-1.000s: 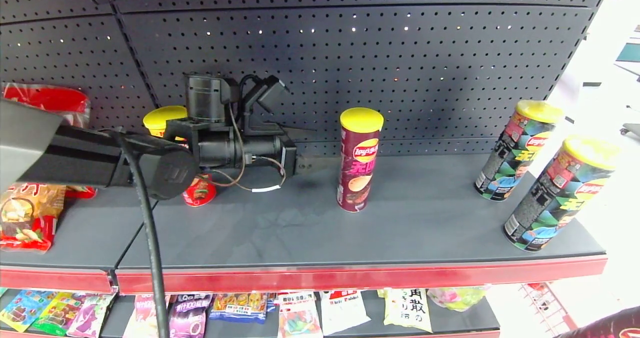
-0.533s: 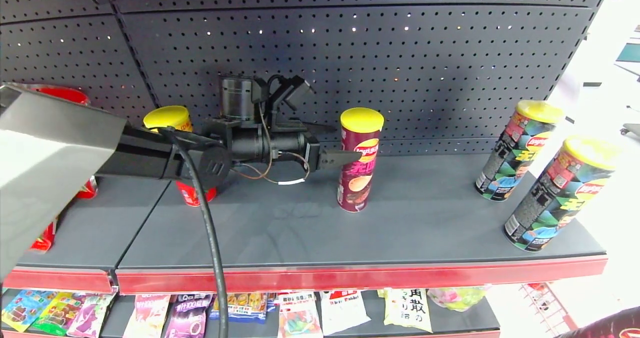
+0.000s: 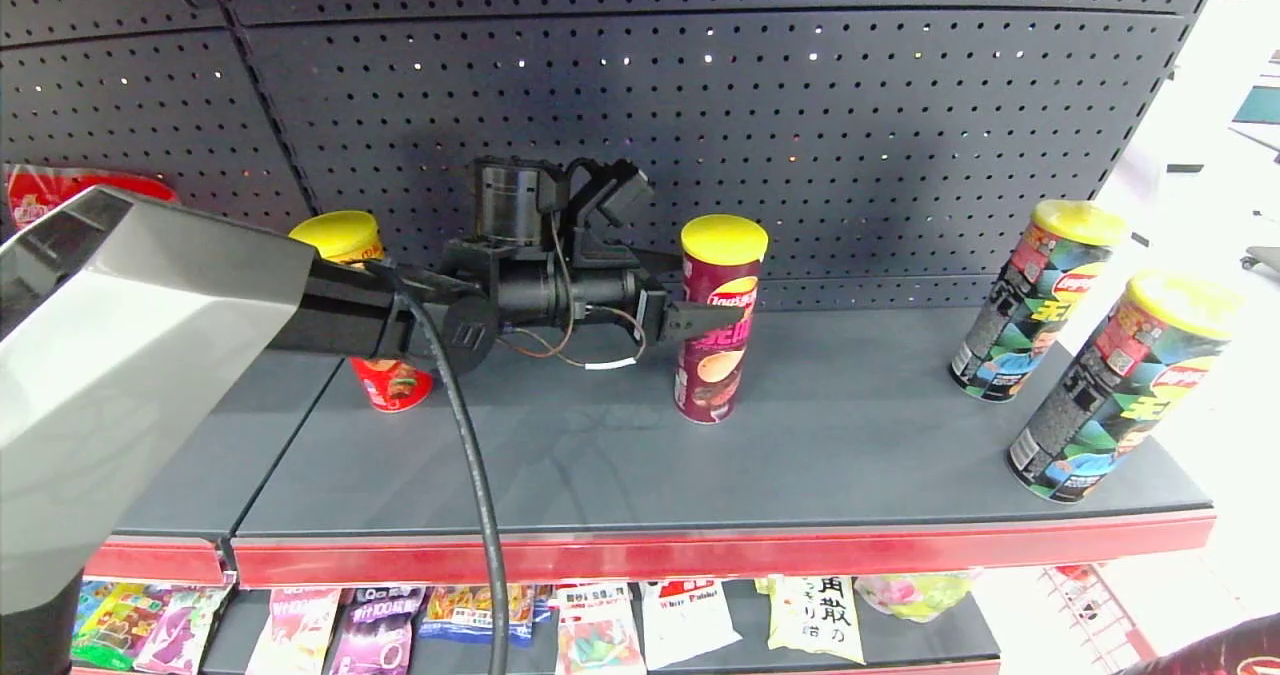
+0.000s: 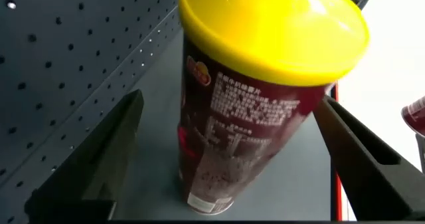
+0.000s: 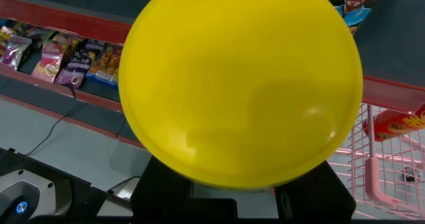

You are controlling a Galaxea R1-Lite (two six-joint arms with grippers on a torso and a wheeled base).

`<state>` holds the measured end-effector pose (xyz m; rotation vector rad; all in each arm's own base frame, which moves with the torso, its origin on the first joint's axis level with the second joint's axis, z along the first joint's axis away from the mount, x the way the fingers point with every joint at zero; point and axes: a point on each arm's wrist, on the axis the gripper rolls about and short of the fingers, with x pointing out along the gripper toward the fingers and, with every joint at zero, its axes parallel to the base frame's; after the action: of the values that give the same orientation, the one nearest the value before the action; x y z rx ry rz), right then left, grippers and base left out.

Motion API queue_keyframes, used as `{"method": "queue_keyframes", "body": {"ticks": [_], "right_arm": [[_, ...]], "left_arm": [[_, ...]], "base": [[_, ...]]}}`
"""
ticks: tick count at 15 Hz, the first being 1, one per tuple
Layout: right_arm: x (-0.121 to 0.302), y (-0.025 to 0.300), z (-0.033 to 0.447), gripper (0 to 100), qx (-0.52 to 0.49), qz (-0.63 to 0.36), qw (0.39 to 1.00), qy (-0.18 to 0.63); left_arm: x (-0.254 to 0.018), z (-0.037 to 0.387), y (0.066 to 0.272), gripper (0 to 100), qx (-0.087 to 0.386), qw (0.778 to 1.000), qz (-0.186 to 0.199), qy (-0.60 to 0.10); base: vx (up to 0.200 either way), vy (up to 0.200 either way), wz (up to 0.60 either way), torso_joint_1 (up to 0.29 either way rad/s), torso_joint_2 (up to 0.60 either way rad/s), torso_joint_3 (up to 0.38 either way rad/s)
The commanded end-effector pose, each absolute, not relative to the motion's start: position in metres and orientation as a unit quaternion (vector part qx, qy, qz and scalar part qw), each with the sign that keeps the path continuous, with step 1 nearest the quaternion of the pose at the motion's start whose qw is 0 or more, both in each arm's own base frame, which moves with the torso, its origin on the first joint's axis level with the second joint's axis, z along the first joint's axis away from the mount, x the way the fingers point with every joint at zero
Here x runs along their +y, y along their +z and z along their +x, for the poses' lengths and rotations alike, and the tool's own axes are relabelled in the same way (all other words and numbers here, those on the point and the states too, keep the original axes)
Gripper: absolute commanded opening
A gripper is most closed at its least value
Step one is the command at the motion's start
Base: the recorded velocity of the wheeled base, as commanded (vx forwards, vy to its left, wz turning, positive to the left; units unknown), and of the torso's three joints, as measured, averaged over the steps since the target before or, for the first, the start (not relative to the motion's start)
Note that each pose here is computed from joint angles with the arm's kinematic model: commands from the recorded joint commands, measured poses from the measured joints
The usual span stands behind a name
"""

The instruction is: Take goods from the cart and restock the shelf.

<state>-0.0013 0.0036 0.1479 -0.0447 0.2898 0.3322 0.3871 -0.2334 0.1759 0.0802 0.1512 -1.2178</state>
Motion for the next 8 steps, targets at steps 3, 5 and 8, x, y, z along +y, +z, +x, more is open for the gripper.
{"method": "queue_keyframes", "body": {"ticks": [3,5,8], "right_arm": [[0.0036,0.1469,-0.0017,0,0.144,-0.022,0.976,0.165],[0.0035,0.1461,-0.0018,0,0.144,-0.022,0.975,0.165],[0.0035,0.1461,-0.0018,0,0.144,-0.022,0.975,0.165]], "left_arm": [[-0.2450,0.3929,0.1748,100,0.066,0.813,0.039,-0.578],[-0.2469,0.3948,0.1749,100,0.066,0.813,0.039,-0.578],[-0.2492,0.3960,0.1774,100,0.068,0.812,0.038,-0.579]], "base": [[0.000,0.000,0.00,0.000,0.00,0.000],[0.000,0.000,0.00,0.000,0.00,0.000],[0.000,0.000,0.00,0.000,0.00,0.000]]}}
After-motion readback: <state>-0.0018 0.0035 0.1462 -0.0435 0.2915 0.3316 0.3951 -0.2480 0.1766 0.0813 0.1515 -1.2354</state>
